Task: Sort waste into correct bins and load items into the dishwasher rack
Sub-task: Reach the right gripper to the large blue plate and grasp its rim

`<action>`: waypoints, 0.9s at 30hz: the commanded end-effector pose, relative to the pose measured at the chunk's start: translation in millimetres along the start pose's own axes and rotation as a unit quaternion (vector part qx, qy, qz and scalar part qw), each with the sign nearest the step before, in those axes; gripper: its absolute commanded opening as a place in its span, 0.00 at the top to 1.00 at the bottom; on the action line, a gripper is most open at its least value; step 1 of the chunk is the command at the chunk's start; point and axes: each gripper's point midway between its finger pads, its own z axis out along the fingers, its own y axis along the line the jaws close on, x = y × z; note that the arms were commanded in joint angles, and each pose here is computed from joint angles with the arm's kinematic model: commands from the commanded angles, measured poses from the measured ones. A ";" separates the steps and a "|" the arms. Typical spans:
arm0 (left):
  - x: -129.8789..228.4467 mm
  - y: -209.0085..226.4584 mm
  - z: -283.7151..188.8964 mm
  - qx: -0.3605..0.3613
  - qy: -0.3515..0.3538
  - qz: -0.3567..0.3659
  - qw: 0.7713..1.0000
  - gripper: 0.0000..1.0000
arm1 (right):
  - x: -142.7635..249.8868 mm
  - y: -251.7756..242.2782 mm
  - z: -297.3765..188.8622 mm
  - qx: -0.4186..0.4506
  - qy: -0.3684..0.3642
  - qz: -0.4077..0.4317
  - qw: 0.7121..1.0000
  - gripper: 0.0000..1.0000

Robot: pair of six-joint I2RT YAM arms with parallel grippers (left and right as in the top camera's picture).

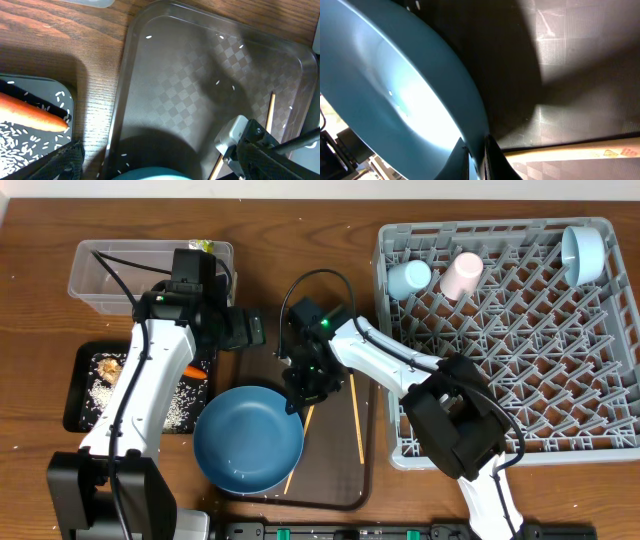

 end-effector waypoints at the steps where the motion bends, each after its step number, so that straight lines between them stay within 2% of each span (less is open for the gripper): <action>1: 0.8 3.7 -0.9 -0.007 -0.001 0.001 1.000 0.02 | 4.1 0.9 5.8 0.002 0.006 0.020 1.000 0.94; 3: 0.8 3.7 -0.9 -0.007 -0.001 0.001 1.000 0.02 | 4.5 2.8 10.0 0.003 0.005 0.021 1.000 0.94; 8: 0.8 3.7 -0.9 -0.007 -0.001 0.001 1.000 0.02 | 4.6 1.8 16.8 0.008 0.001 0.035 0.999 0.83; 10: 0.8 3.7 -0.9 -0.007 -0.001 0.001 1.000 0.02 | 4.7 1.2 17.6 0.007 0.001 0.037 0.999 0.74; 13: 0.8 3.7 -0.9 -0.007 -0.001 0.001 1.000 0.02 | 3.9 1.4 18.1 0.006 -0.001 0.041 0.999 0.66; 15: 0.8 3.7 -0.9 -0.007 -0.001 0.001 1.000 0.02 | 3.0 2.8 19.0 0.006 -0.003 0.041 0.999 0.66; 19: 0.8 3.6 -0.9 -0.007 -0.001 0.001 1.000 0.02 | 3.6 4.0 19.9 0.006 -0.002 0.039 0.999 0.76; 20: 0.8 3.7 -0.9 -0.007 -0.001 0.001 1.000 0.02 | 3.7 4.2 20.1 0.006 -0.002 0.038 0.999 0.87; 21: 0.8 3.7 -0.9 -0.007 -0.001 0.001 1.000 0.02 | 3.6 4.3 20.1 0.006 -0.002 0.038 0.999 0.94; 24: 0.7 3.6 -0.9 -0.007 -0.001 0.001 1.000 0.02 | 1.5 5.0 20.1 0.004 -0.006 0.032 0.999 0.99; 27: 0.8 3.7 -0.9 -0.007 -0.001 0.001 1.000 0.02 | -0.8 3.1 17.8 0.002 -0.009 0.033 0.999 0.99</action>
